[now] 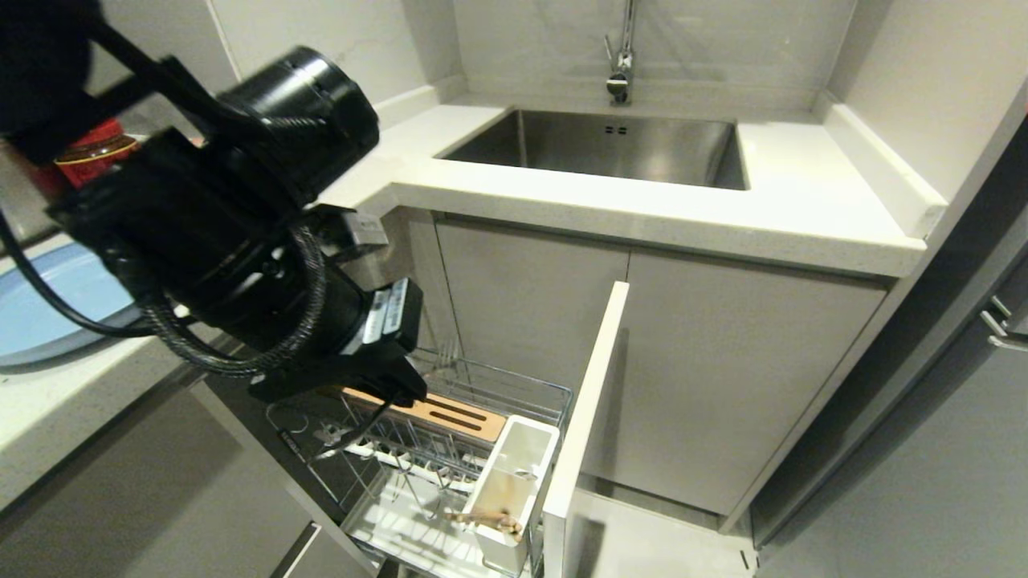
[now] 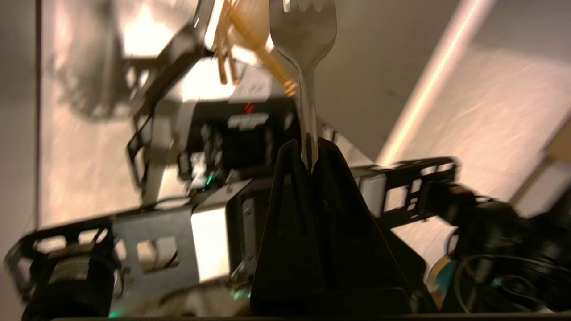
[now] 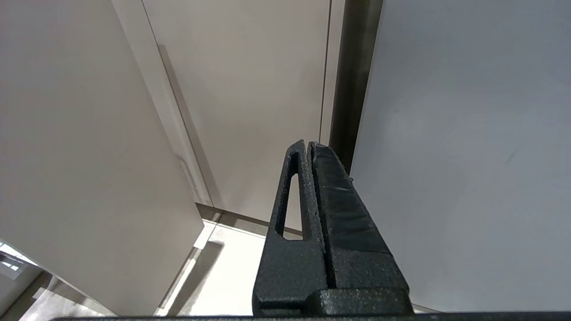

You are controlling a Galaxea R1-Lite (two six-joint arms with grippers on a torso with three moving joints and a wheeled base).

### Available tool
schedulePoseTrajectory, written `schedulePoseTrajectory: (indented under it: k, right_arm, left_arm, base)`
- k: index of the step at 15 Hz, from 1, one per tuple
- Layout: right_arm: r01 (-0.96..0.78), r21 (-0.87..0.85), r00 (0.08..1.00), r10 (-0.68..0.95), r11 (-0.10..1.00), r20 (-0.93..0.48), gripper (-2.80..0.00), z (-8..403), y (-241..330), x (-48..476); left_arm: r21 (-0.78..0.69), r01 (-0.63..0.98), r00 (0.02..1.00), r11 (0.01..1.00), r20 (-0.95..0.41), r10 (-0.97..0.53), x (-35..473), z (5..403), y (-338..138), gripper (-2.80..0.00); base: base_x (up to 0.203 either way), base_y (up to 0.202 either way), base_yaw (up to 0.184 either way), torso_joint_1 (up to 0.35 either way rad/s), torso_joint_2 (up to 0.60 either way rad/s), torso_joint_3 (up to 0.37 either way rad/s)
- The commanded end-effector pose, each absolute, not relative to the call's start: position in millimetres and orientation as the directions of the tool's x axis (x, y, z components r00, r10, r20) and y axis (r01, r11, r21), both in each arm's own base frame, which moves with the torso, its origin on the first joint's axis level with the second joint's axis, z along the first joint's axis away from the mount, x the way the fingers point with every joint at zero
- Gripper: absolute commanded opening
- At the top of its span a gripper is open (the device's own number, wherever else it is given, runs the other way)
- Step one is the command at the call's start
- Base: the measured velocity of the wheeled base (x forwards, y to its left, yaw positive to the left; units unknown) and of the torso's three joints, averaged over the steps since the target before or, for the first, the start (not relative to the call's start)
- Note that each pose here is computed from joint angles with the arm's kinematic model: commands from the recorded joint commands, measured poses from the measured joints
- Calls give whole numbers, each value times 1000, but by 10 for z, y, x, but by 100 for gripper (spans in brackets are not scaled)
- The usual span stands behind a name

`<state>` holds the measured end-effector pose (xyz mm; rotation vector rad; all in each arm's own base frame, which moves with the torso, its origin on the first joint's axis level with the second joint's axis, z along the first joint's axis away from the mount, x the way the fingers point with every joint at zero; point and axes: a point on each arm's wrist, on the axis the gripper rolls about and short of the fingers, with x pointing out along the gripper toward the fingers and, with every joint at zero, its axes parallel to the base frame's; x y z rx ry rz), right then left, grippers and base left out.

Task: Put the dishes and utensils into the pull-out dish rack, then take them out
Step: Pick up the fork and place it in the cupboard

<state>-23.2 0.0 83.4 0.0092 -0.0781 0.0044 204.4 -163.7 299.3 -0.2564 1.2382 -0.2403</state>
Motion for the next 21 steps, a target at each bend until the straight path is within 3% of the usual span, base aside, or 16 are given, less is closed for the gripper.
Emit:
schedulePoseTrajectory:
  k: [1,9,21]
  right_arm:
    - [-5,11,999,5,1000,54,-280,762,0,-211]
    - [-5,9,999,5,1000,54,-280,762,0,-211]
    - [-5,9,999,5,1000,54,-280,762,0,-211]
  left_arm:
    - [-231,6,169,973,-959,-228,2336,2575,-1874,-280]
    - [-174,20,-45,985,-984,-173,2819,1845,-2099,-280]
    - [-183,50,-62,982,-982,-179,3166,1317,-2353,-280]
  base:
    - [0,0,0,0,0,0]
    - [0,0,0,0,0,0]
    - [0,0,0,0,0,0]
